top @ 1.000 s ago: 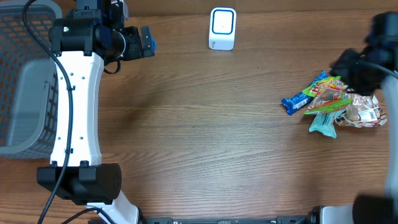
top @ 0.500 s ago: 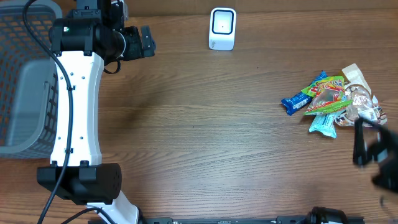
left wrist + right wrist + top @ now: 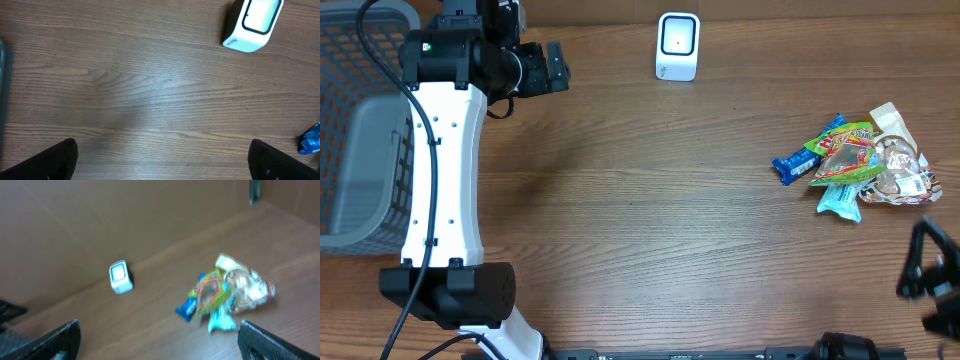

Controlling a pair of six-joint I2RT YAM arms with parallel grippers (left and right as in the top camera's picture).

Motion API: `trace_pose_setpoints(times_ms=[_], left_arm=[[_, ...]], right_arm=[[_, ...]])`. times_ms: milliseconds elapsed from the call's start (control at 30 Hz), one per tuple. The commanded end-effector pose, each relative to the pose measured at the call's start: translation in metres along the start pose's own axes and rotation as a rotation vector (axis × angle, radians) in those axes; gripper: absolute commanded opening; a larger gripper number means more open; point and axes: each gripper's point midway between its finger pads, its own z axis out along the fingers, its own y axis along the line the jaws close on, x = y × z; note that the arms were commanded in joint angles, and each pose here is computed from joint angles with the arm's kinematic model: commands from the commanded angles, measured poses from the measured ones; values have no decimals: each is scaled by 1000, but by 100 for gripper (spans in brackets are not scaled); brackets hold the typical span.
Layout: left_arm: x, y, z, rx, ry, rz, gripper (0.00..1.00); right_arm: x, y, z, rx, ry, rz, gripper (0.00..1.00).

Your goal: Scan the item barcode

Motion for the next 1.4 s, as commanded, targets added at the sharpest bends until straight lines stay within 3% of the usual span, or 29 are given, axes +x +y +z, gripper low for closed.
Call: trace_pose_setpoints(times_ms=[0, 133, 433, 700, 1367], left_arm=[[-1, -3, 0, 1, -5, 3, 100], [-1, -3, 0, 1, -5, 3, 100], [-1, -3, 0, 1, -5, 3, 100], [-1, -3, 0, 1, -5, 3, 100], [-1, -3, 0, 1, -5, 3, 100]], right_arm=[[10, -6, 32, -2, -6, -86, 100], [29, -2, 83, -125, -144, -156, 100], [120, -29, 160, -217, -327, -168, 100], [188, -60, 196, -207, -327, -167, 100], [194, -64, 200, -191, -323, -184, 100]])
